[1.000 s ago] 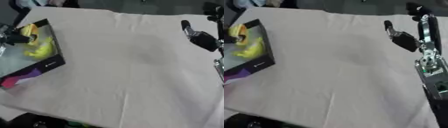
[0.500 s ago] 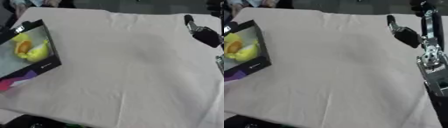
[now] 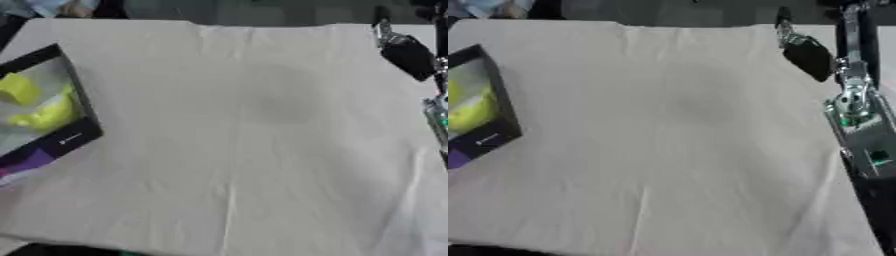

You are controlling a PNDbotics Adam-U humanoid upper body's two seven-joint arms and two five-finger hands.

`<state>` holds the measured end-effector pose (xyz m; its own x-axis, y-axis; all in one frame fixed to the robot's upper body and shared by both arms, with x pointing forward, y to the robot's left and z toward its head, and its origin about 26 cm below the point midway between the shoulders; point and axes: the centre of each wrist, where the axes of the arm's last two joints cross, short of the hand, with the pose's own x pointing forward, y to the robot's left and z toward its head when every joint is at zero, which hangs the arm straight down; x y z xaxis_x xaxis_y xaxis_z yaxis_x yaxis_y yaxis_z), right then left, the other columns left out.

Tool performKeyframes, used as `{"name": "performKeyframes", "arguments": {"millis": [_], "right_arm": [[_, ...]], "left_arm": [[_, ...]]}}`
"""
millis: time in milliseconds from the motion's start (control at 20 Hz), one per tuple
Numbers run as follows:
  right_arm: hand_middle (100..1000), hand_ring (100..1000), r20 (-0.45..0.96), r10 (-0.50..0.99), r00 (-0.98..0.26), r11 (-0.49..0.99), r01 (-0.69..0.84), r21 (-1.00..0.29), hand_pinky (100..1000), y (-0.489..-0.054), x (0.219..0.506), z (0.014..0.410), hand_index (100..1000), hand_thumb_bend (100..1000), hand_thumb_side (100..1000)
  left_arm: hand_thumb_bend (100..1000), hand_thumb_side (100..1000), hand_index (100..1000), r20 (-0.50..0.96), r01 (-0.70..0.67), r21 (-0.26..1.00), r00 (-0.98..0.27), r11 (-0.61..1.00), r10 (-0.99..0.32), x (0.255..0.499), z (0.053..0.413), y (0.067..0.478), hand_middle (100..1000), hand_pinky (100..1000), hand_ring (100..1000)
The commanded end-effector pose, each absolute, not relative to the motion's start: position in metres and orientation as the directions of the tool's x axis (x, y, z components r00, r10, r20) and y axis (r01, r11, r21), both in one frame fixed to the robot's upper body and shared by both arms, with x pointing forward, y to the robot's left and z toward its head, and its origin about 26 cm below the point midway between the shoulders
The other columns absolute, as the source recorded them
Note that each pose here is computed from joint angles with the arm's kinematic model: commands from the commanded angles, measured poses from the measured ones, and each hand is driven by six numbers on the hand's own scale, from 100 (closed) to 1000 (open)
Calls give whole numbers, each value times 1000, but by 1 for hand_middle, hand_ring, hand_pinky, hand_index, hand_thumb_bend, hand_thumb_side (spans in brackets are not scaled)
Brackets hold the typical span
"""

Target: Pick up the objects with one hand, pass them to the other hand, and then place them into the box on the other side of the table.

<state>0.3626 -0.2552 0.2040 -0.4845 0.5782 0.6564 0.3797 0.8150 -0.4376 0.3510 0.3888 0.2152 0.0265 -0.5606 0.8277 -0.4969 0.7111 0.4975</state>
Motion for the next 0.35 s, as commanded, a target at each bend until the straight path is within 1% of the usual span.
{"name": "performKeyframes", "arguments": {"millis": [50,100,150,200,250,350], "right_arm": [[779,828,660,553,-508,830,398,-390,835,-262,359,216,865,316,315],[778,827,674,536,-508,841,388,-377,832,-261,359,215,861,356,285],[780,828,690,518,-506,852,378,-363,832,-262,360,213,861,363,280],[785,832,705,501,-502,861,369,-349,831,-263,360,211,863,367,279],[789,834,719,484,-499,871,359,-336,831,-264,361,209,865,363,282],[816,848,743,449,-496,888,340,-310,833,-266,361,205,873,323,315]], "left_arm": [[791,594,862,843,-528,393,-119,753,-524,340,227,375,894,836,803],[793,593,863,851,-525,359,-154,772,-501,337,223,369,897,835,802],[794,594,864,860,-521,326,-183,789,-476,334,219,364,899,835,803],[809,571,869,870,-517,293,-206,804,-449,333,215,359,904,834,804],[798,598,873,877,-514,263,-226,817,-424,333,211,355,907,834,805],[794,605,889,889,-510,210,-255,834,-380,335,203,350,916,838,813]]}}
